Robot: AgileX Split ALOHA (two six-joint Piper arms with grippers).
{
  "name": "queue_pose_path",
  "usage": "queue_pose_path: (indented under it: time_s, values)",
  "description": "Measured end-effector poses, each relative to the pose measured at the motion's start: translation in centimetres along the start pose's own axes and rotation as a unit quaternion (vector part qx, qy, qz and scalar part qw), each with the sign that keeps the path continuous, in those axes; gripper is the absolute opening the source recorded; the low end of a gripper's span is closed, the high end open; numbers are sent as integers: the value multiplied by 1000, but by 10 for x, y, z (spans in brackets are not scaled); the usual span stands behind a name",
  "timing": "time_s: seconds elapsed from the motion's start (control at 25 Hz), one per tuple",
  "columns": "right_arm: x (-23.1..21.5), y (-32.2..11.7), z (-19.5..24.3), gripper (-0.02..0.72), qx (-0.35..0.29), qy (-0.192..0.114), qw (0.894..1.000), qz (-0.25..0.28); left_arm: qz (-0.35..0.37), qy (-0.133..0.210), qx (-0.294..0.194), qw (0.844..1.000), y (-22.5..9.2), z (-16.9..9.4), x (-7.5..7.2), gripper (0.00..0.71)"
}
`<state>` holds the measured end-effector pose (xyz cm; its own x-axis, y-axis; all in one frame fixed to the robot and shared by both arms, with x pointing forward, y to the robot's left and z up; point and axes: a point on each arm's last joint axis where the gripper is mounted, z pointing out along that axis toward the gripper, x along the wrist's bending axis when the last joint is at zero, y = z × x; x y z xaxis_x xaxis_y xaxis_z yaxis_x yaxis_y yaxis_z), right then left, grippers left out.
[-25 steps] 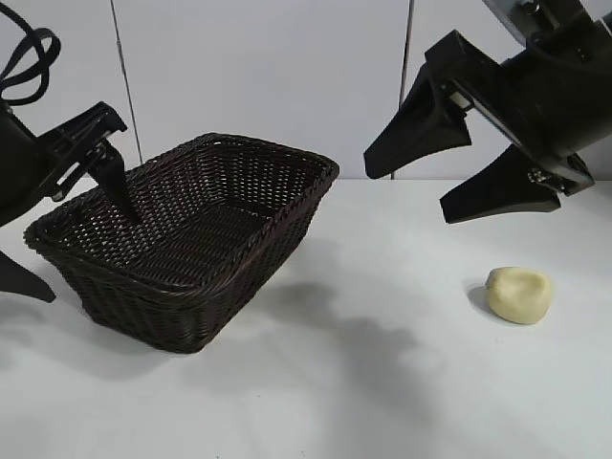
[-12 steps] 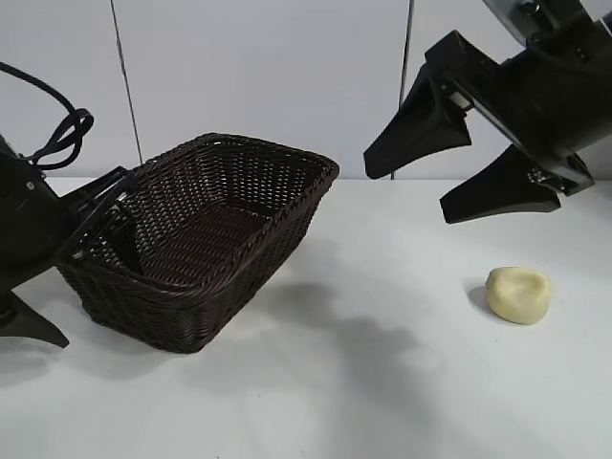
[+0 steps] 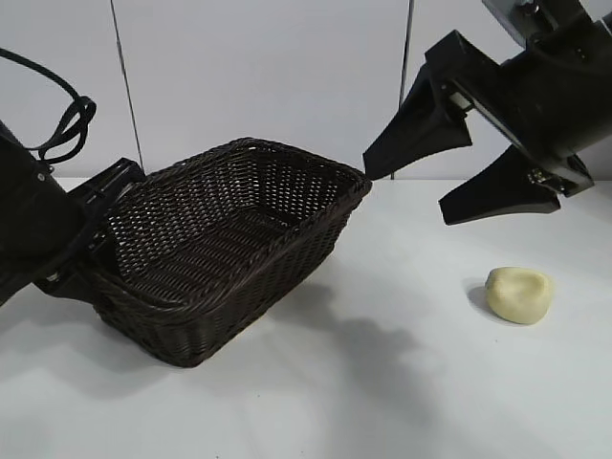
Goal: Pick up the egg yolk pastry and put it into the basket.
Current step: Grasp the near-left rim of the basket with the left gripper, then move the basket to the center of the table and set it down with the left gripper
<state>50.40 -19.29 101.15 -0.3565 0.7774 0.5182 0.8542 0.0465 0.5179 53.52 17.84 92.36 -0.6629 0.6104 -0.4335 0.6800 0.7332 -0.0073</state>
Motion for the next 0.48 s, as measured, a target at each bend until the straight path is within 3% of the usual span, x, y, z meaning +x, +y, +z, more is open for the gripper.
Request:
queue_pose_path:
  time_s: [0.28, 0.48]
  values:
    - [0, -1, 0, 631, 6, -2, 1000, -7, 14, -11, 5, 1000, 21, -20, -25, 100]
    - [0, -1, 0, 631, 7, -3, 1000, -8, 95, -9, -1, 995, 47, -39, -35, 100]
